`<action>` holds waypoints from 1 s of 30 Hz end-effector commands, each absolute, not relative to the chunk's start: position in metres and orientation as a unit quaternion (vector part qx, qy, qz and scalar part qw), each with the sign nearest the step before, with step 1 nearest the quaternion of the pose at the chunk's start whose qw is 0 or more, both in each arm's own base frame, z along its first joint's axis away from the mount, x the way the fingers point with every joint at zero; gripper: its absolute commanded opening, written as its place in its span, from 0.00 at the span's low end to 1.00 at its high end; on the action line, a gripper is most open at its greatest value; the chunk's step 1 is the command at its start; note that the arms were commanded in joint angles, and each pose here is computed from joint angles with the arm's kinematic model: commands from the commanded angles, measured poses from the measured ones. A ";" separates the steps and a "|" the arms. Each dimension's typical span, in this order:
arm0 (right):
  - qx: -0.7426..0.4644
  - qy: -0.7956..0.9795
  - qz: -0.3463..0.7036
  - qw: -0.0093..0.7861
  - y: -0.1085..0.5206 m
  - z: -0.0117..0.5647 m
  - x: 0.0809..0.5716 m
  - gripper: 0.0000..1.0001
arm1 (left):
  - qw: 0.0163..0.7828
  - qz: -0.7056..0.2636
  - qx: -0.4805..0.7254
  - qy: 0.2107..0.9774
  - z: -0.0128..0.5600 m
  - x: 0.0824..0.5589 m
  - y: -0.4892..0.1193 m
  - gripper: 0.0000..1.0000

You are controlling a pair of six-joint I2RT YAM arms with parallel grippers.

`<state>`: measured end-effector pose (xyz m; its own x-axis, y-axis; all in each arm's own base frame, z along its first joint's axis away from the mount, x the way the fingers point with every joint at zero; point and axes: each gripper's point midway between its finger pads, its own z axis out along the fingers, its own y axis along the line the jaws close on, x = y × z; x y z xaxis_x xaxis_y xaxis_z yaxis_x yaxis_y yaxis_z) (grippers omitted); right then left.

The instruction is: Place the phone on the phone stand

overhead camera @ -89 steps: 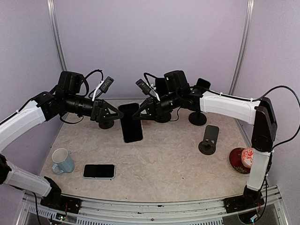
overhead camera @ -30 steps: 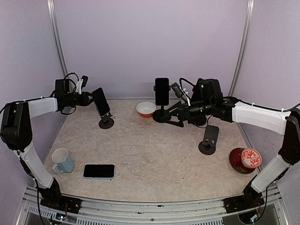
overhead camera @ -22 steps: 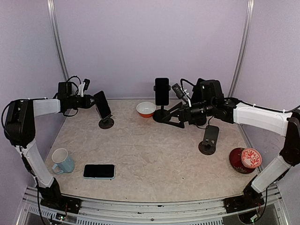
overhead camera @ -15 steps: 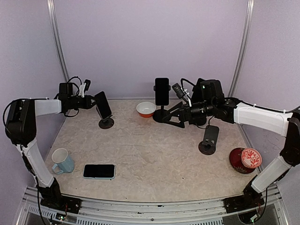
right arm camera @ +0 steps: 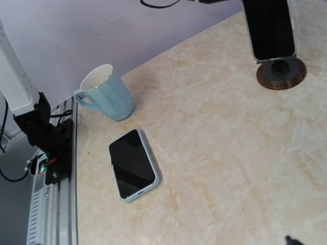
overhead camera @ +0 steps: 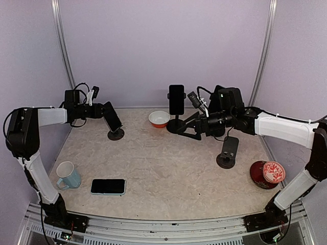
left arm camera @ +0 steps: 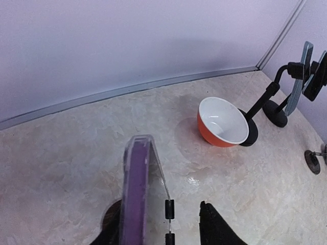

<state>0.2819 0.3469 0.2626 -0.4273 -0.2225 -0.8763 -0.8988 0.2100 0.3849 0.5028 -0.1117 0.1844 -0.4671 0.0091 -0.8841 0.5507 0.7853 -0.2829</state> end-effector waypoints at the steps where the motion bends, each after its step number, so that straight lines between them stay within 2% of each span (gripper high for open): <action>1: -0.403 0.694 0.478 0.358 0.341 0.266 0.279 1.00 | 0.526 -0.266 0.185 0.786 0.227 0.504 -0.114 0.52; 5: -0.405 0.692 0.479 0.357 0.341 0.265 0.277 1.00 | 0.541 -0.254 0.180 0.781 0.251 0.503 -0.110 0.63; 11: -0.421 0.680 0.474 0.369 0.343 0.268 0.269 1.00 | 0.576 -0.239 0.172 0.762 0.309 0.495 -0.107 0.85; 12: -0.433 0.672 0.471 0.373 0.347 0.269 0.264 1.00 | 0.583 -0.236 0.169 0.758 0.318 0.492 -0.107 0.96; 13: -0.444 0.666 0.465 0.378 0.351 0.270 0.259 1.00 | 0.591 -0.233 0.166 0.754 0.327 0.489 -0.108 0.98; 19: -0.522 0.642 0.403 0.392 0.395 0.257 0.234 1.00 | 0.628 -0.202 0.152 0.736 0.377 0.462 -0.112 0.99; 30: -0.641 0.586 0.366 0.334 0.503 0.180 0.169 1.00 | 0.633 -0.202 0.130 0.736 0.393 0.368 -0.130 0.99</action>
